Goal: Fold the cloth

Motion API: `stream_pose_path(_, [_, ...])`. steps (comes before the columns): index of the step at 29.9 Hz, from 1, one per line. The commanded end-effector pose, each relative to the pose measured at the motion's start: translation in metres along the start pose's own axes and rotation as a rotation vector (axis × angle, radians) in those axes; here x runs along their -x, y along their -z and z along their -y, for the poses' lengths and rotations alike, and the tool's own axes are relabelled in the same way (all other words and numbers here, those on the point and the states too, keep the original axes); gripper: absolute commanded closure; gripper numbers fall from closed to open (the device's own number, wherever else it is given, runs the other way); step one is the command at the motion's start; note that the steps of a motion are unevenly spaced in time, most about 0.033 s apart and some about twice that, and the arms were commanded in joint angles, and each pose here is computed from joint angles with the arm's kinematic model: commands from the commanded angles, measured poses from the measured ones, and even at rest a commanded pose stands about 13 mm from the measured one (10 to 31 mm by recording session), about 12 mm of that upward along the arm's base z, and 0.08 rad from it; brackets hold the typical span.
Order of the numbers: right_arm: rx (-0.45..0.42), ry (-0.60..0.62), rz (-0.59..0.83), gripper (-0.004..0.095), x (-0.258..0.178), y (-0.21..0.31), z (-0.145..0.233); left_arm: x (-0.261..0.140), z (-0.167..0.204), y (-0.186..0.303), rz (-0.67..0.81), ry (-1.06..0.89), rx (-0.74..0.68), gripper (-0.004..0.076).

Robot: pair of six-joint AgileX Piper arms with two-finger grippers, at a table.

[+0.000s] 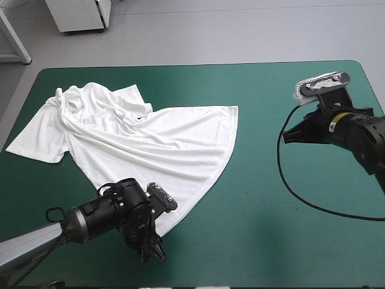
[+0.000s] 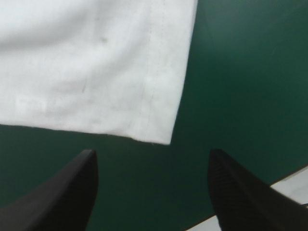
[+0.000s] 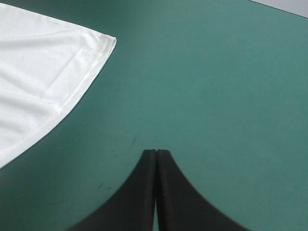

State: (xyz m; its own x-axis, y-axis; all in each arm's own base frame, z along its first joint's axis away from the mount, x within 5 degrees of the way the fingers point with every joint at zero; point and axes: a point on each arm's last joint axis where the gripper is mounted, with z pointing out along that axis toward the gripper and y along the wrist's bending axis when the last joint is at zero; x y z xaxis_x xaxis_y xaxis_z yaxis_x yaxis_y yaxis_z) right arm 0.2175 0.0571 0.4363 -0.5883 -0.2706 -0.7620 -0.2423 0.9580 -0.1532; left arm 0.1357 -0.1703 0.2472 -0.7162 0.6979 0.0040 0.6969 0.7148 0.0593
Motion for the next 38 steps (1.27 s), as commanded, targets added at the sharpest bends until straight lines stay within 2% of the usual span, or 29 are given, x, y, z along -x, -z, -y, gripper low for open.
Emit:
stream_pose_path(1, [-0.018, -0.003, 0.100, 0.0923, 0.009, 0.017, 0.005, -0.007, 0.000, 0.000, -0.002, 0.024, 0.007, 0.0284])
stream_pose_path(5, [-0.018, -0.003, 0.087, 0.0923, 0.008, 0.017, 0.005, -0.009, 0.000, -0.012, 0.013, 0.033, 0.002, 0.0315])
stream_pose_path(13, [-0.018, -0.003, 0.089, 0.0923, 0.009, 0.017, 0.005, -0.005, 0.005, -0.017, 0.084, 0.078, -0.059, 0.0320])
stream_pose_path(16, [-0.009, -0.009, 0.089, 0.0923, 0.008, 0.017, 0.004, -0.002, 0.002, -0.020, 0.123, 0.129, -0.023, 0.0320])
stream_pose_path(24, [-0.002, -0.013, 0.091, 0.0923, 0.009, 0.017, 0.003, -0.002, 0.002, -0.039, 0.082, 0.142, -0.001, 0.0365])
stream_pose_path(26, [-0.002, -0.013, 0.091, 0.0923, 0.009, 0.017, 0.003, 0.000, 0.003, -0.045, 0.075, 0.147, -0.013, 0.0399])
stream_pose_path(29, [-0.002, -0.013, 0.091, 0.0923, 0.009, 0.017, 0.003, 0.004, 0.005, -0.052, 0.063, 0.149, -0.016, 0.0507])
stream_pose_path(32, [0.003, -0.017, 0.090, 0.0923, 0.009, 0.017, 0.003, 0.006, 0.006, -0.058, 0.043, 0.145, -0.009, 0.0724])
stream_pose_path(38, [-0.004, -0.062, 0.110, 0.0920, 0.012, 0.013, 0.003, 0.006, 0.005, -0.058, 0.043, 0.137, -0.008, 0.0733])
